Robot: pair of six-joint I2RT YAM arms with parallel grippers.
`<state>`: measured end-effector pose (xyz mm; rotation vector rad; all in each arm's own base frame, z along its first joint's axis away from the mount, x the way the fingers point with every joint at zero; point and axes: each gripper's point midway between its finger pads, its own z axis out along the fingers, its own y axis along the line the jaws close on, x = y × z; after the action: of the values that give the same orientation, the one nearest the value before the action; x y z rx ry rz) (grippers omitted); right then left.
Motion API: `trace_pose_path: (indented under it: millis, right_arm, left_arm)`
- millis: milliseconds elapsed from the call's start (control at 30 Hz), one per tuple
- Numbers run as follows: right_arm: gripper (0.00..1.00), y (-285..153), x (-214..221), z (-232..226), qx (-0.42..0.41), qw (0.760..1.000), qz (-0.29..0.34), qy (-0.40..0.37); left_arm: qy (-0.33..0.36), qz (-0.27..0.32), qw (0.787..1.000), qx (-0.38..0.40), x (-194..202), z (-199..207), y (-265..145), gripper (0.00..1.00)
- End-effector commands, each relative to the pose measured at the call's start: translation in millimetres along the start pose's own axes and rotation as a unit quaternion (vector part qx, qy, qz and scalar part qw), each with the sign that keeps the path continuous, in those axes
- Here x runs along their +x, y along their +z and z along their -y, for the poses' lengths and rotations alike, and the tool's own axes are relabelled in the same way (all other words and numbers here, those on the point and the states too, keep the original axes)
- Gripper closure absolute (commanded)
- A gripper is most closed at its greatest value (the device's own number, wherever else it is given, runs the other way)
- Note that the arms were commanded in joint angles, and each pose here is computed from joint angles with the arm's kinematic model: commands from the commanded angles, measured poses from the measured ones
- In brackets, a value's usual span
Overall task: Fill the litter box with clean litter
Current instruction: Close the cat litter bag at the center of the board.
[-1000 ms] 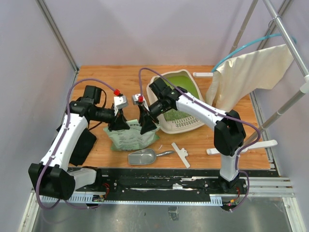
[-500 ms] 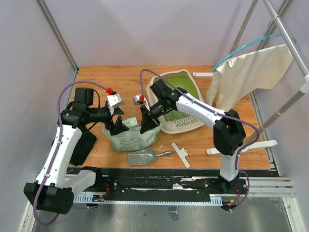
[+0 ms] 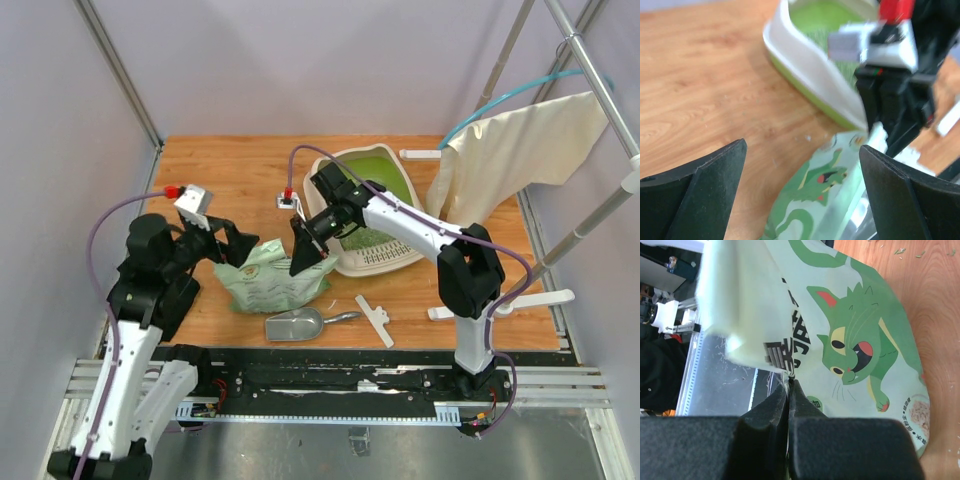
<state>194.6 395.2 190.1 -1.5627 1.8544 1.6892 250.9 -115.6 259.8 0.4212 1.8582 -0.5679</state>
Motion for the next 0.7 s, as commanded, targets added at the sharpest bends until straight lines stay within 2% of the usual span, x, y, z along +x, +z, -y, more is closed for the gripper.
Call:
trace_pose_path:
  millis: [0,67,233,433,533,667]
  right_arm:
    - [0.99,-10.4,-11.8,3.7,0.005,0.998,0.021,0.052]
    - [0.99,-17.2,-14.6,6.6,0.0,0.998,0.033,0.059]
    - [0.99,-29.6,-17.9,13.7,0.005,0.997,0.046,0.063]
    - [0.99,-29.1,-20.6,15.5,0.001,0.997,0.047,0.063]
    - [0.99,-30.4,-21.6,15.3,0.003,0.997,0.049,0.058]
    - [0.99,-31.4,-25.0,12.8,-0.002,0.997,0.051,0.054]
  left_arm:
    - [-0.066,0.157,0.985,-0.032,-68.2,9.8,-33.4,0.0]
    - [-0.075,0.151,0.985,-0.023,-64.3,15.7,-37.3,0.0]
    - [-0.118,0.092,0.986,-0.078,-26.2,0.2,-39.3,0.0]
    - [-0.183,0.122,0.972,-0.08,-10.1,1.9,-42.6,0.0]
    - [-0.213,0.127,0.968,-0.035,1.5,15.1,-35.7,0.0]
    - [-0.217,0.149,0.964,-0.027,3.6,15.8,-35.8,0.0]
